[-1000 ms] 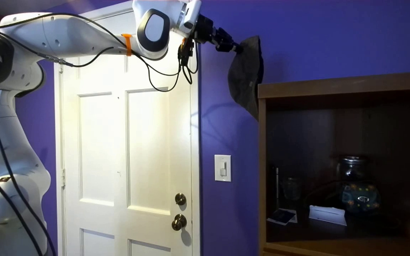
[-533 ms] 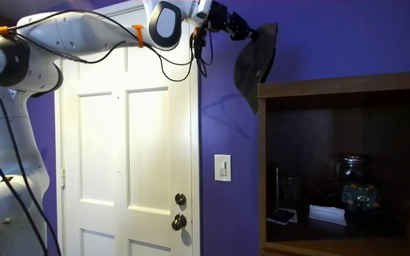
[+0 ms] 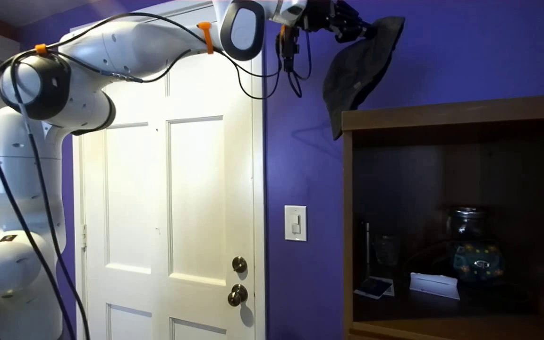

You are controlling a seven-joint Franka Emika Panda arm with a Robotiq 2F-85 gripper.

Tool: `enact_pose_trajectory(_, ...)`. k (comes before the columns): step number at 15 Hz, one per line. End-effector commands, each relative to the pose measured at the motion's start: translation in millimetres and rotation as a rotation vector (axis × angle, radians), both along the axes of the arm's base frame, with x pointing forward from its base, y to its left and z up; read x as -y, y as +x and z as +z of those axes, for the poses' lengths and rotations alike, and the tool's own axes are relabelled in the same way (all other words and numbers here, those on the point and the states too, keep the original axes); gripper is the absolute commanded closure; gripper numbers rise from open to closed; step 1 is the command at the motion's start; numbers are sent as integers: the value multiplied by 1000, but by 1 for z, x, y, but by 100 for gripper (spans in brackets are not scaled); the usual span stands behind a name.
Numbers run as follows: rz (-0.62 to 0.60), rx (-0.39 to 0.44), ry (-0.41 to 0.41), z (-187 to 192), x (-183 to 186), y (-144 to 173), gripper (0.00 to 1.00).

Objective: Remove the hat from the door and put it on top of the cabinet on the right

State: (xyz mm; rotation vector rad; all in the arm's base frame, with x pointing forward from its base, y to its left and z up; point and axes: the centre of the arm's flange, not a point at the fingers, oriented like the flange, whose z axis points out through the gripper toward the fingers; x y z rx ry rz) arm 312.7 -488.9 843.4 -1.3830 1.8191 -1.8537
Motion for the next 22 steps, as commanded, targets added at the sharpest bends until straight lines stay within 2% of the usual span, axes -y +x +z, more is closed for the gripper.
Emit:
enact_pose_trajectory(1, 1, 11, 5, 13, 50, 13, 99)
enact_pose_trajectory(7, -9, -16, 42, 4, 88, 19, 99)
enact_pose_trajectory(9, -24, -31, 32, -1, 97, 20, 99)
enact_pose_trajectory(10, -50, -35, 13, -3, 100, 21, 99)
enact_pose_trajectory(12, -146, 11, -23, -7, 106, 21, 99)
enact_pose_trajectory(14, -190, 41, -35, -12, 109, 19, 99)
enact_pose_trajectory(18, -224, 2, -12, -24, 114, 23, 99)
enact_pose_trajectory(19, -238, -4, -17, -25, 114, 24, 70)
enact_pose_trajectory(20, -236, -10, -3, -24, 114, 25, 69)
enact_pose_trajectory(22, -249, 3, 0, -16, 109, 27, 56)
